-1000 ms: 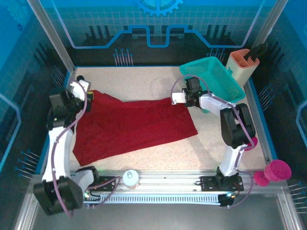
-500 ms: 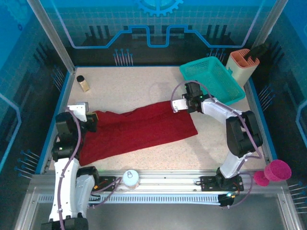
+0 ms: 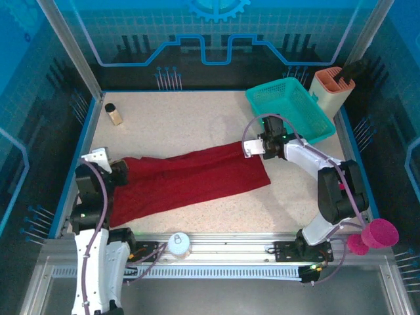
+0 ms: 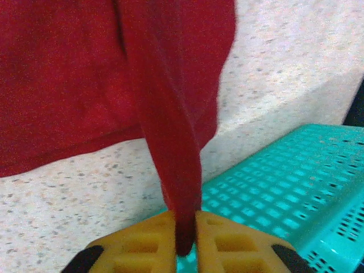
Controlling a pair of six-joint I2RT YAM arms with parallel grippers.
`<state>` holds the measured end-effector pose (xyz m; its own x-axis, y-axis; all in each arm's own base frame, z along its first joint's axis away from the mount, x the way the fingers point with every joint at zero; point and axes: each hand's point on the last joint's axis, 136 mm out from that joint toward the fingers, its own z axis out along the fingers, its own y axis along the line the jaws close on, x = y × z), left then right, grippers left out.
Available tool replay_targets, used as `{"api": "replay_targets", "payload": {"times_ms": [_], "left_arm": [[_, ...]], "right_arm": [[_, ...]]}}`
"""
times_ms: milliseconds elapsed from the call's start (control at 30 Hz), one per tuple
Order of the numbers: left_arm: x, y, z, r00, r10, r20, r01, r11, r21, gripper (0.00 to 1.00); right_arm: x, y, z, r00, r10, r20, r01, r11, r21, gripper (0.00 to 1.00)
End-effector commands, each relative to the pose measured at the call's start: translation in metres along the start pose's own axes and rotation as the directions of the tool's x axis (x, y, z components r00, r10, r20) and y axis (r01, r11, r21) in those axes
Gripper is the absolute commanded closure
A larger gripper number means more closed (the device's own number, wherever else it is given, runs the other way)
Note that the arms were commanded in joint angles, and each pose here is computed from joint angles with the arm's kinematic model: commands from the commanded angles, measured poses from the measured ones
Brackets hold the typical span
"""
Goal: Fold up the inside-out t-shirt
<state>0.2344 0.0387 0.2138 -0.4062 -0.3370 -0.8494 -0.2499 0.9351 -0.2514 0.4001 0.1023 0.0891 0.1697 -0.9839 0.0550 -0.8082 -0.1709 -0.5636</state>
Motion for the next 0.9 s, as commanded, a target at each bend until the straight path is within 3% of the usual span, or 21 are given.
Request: {"api": "replay_targets", "payload": {"times_ms": [0,100,167,233,333,400,467,500,533,567,600,667,767,833,867], "left_arm": [[0.017,0.006,-0.007,0.984,-0.173,-0.038,0.171,0.984,-0.04,0.31],[0.008,-0.004,-0.023,0.984,-0.179,-0.015,0.179,0.984,0.011,0.32],[-0.004,-0.013,-0.031,0.981,-0.195,0.004,0.195,0.979,0.051,0.33],[-0.015,-0.029,-0.035,0.979,-0.202,0.002,0.2,0.971,0.134,0.35],[-0.023,-0.044,-0.031,0.948,-0.314,-0.053,0.319,0.927,0.199,0.36],[-0.026,-0.054,-0.019,0.93,-0.354,-0.1,0.368,0.897,0.244,0.47],[-0.02,-0.068,0.0,0.904,-0.369,-0.218,0.42,0.862,0.283,0.52],[-0.014,-0.072,0.009,0.883,-0.376,-0.28,0.448,0.852,0.272,0.5],[-0.008,-0.079,0.019,0.866,-0.357,-0.35,0.459,0.845,0.274,0.41],[-0.001,-0.09,0.027,0.858,-0.306,-0.412,0.446,0.843,0.302,0.39],[0.005,-0.101,0.033,0.855,-0.253,-0.452,0.422,0.846,0.326,0.38],[0.021,-0.11,0.05,0.856,-0.16,-0.492,0.336,0.895,0.294,0.36],[0.038,-0.107,0.079,0.848,-0.131,-0.513,0.26,0.947,0.187,0.34],[0.053,-0.097,0.096,0.819,-0.169,-0.548,0.261,0.961,0.093,0.29],[0.065,-0.089,0.102,0.797,-0.186,-0.575,0.254,0.966,0.04,0.26]], "right_arm": [[0.008,0.022,0.01,0.995,0.024,-0.095,-0.031,0.997,-0.07,0.76],[0.017,0.02,0.006,0.986,0.078,-0.148,-0.082,0.996,-0.02,0.75],[0.02,0.008,-0.004,0.98,0.15,-0.133,-0.142,0.987,0.069,0.67],[0.018,-0.004,-0.02,0.976,0.198,-0.089,-0.186,0.974,0.126,0.66],[-0.001,-0.027,-0.05,0.958,0.285,0.014,-0.282,0.937,0.205,0.65],[-0.027,-0.04,-0.069,0.93,0.346,0.126,-0.367,0.901,0.231,0.57],[-0.058,-0.062,-0.092,0.843,0.454,0.288,-0.527,0.803,0.278,0.45],[-0.065,-0.072,-0.102,0.773,0.526,0.354,-0.624,0.729,0.281,0.41],[-0.071,-0.081,-0.111,0.65,0.63,0.425,-0.752,0.611,0.245,0.36],[-0.069,-0.085,-0.117,0.457,0.759,0.463,-0.886,0.435,0.161,0.29],[-0.065,-0.082,-0.118,0.258,0.856,0.448,-0.965,0.254,0.07,0.3],[-0.056,-0.051,-0.111,-0.184,0.95,0.252,-0.983,-0.171,-0.072,0.36],[-0.072,0.003,-0.092,-0.459,0.888,0.004,-0.885,-0.457,-0.087,0.29],[-0.081,0.03,-0.081,-0.621,0.782,-0.057,-0.781,-0.623,-0.033,0.27],[-0.088,0.04,-0.076,-0.68,0.728,-0.087,-0.73,-0.684,-0.019,0.22]]}}
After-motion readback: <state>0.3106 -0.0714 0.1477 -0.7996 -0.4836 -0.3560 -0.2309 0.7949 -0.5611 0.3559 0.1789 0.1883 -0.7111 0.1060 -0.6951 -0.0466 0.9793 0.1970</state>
